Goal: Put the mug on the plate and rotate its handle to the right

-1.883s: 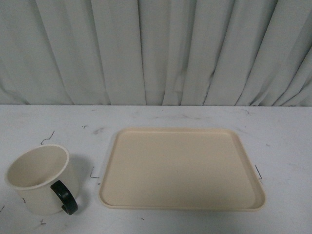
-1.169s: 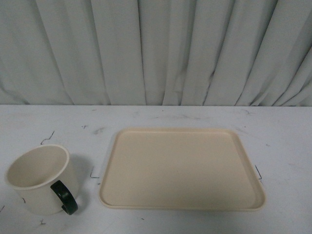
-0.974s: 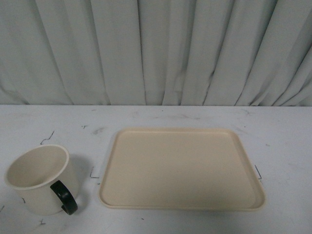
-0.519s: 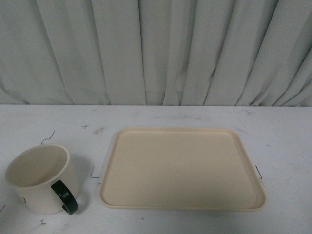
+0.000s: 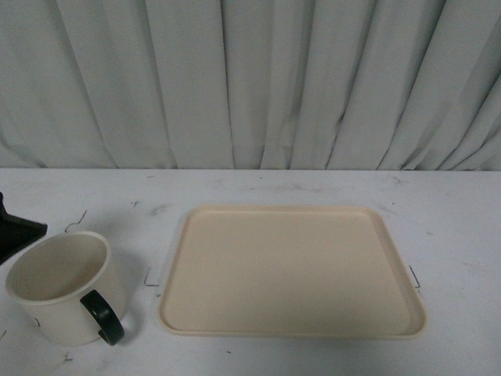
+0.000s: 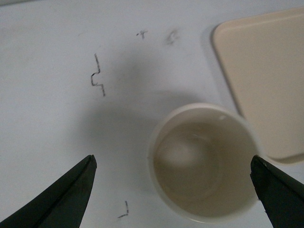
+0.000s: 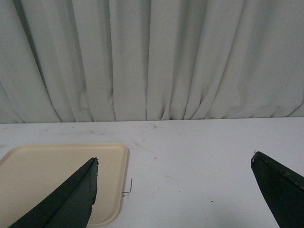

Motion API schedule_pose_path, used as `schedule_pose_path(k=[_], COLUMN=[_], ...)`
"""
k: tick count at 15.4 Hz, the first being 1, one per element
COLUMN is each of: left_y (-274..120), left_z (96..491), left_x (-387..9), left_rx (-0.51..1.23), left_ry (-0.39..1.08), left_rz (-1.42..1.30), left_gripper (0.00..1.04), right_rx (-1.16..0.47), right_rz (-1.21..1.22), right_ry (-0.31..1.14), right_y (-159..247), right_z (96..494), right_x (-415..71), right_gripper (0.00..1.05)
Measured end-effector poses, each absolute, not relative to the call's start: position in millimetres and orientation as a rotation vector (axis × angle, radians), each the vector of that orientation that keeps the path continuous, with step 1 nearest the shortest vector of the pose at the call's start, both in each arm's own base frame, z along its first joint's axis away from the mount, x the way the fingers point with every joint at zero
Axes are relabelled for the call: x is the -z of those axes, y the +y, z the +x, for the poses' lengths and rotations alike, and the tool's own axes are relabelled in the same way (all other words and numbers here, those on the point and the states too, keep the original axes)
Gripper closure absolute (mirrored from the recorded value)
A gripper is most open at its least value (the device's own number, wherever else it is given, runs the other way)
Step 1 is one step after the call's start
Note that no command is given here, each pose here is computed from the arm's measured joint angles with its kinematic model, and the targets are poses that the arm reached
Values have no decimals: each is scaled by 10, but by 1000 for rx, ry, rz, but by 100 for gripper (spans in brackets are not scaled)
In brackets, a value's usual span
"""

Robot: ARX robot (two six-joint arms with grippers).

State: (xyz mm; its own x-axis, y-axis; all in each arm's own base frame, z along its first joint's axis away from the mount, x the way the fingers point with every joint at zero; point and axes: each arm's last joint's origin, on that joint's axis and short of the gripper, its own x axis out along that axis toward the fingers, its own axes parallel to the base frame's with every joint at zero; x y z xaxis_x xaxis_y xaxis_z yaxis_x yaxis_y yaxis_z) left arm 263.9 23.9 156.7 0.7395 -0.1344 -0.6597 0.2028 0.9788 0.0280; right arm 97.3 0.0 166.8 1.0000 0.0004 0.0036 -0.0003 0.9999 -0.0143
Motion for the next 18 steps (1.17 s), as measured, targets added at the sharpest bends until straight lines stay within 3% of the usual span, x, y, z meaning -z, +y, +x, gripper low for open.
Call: schedule_pose_path(k=[4,9,10,14,18], left_y=[444,298,273,231,121], left_z=[2809,2959,2987,3002,2978], left_x=[-1222,-992,-993,-978,-1172], left_rx=[65,71,62,41,68], left_ry=[806,796,769,771,744], left_rz=[74,118,143,176,209], left_gripper=[7,7,14,65,99], right_rx=[0,0,0,0,0], right_rz=[-14,-14,-14,-14,-14], right_ry=[-3,-3,-3,-3,-3], right_y=[0,0,0,0,0], right_z=[973,973,973,973,973], right_x=[-1667,-1667,-1667,-1667,-1667], right_gripper=[6,6,6,6,6])
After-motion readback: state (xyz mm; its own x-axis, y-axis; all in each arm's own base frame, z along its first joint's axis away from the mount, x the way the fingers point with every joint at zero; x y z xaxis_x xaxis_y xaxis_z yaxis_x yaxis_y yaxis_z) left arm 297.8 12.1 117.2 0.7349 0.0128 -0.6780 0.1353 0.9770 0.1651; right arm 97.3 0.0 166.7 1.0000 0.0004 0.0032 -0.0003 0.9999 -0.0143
